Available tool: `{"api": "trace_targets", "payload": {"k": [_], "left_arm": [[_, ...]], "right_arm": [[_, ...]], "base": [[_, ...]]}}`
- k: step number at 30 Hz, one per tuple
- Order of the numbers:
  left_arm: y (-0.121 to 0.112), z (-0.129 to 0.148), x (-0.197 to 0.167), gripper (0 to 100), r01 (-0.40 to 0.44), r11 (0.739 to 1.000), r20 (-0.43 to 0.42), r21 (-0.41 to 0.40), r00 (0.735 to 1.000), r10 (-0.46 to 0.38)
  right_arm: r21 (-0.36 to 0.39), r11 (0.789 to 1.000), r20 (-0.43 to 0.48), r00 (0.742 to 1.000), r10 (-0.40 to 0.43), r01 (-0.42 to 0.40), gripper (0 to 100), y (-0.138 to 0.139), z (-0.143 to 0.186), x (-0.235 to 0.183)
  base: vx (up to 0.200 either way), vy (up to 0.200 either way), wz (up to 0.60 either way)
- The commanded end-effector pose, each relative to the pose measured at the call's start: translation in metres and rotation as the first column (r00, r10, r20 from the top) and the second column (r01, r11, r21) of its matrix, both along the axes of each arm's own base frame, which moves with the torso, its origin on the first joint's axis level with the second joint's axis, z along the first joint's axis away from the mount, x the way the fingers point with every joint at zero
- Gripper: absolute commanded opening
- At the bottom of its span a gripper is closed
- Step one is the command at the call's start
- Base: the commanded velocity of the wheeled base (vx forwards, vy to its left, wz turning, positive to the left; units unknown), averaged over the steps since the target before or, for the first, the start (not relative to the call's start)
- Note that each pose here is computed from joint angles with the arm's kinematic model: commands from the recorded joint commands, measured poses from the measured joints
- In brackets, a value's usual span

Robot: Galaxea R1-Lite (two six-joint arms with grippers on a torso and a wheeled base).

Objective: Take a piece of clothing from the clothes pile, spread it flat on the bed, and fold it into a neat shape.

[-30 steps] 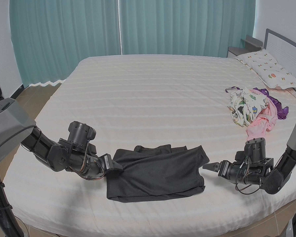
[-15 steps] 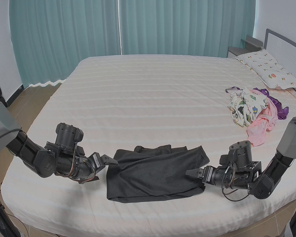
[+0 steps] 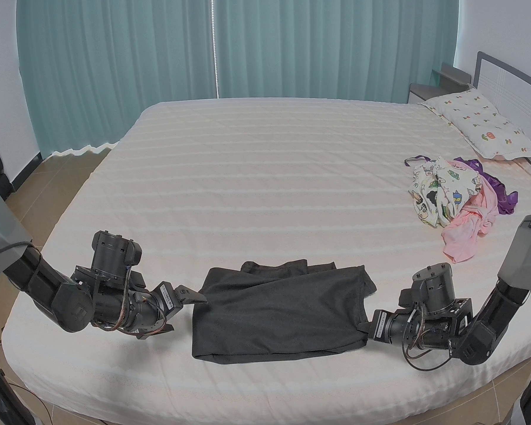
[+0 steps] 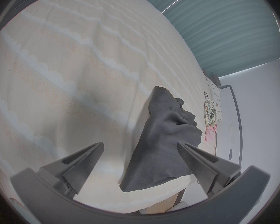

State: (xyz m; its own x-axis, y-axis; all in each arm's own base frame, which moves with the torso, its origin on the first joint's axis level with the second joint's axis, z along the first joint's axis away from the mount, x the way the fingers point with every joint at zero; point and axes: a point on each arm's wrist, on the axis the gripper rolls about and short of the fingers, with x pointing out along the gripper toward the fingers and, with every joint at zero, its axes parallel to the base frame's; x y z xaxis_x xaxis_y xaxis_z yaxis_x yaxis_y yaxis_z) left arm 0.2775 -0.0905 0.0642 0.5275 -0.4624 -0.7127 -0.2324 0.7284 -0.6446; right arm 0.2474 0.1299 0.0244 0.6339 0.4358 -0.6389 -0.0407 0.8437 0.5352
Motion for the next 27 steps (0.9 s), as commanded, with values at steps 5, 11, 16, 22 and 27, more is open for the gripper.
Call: {"api": "trace_targets", "payload": {"k": [5,11,16,22,27], "left_arm": [[0.001,-0.005,-0.004,100,0.001,1.000,-0.020,0.005,1.000,-0.001],[0.001,-0.007,-0.006,100,0.001,1.000,-0.030,0.008,1.000,-0.001],[0.001,-0.007,-0.006,100,0.001,1.000,-0.030,0.008,1.000,-0.001],[0.001,-0.009,-0.006,100,0.001,1.000,-0.037,0.008,0.999,-0.001],[0.000,-0.007,-0.006,100,0.004,1.000,-0.033,0.004,0.999,-0.004]], "right_arm": [[0.007,1.000,0.016,1.000,-0.001,0.001,0,-0.006,0.012,-0.013],[-0.024,1.000,-0.035,0.999,-0.007,0.006,0,-0.012,0.003,-0.023],[-0.038,0.999,-0.038,0.999,-0.016,0.015,100,-0.013,0.002,-0.025],[-0.022,0.998,0.021,0.998,-0.054,0.054,100,-0.018,0.016,-0.017],[0.018,0.994,0.092,0.990,-0.106,0.105,100,-0.018,0.031,0.017]], "base": [[0.000,0.000,0.00],[0.000,0.000,0.00],[0.000,0.000,0.00],[0.000,0.000,0.00],[0.000,0.000,0.00]]}}
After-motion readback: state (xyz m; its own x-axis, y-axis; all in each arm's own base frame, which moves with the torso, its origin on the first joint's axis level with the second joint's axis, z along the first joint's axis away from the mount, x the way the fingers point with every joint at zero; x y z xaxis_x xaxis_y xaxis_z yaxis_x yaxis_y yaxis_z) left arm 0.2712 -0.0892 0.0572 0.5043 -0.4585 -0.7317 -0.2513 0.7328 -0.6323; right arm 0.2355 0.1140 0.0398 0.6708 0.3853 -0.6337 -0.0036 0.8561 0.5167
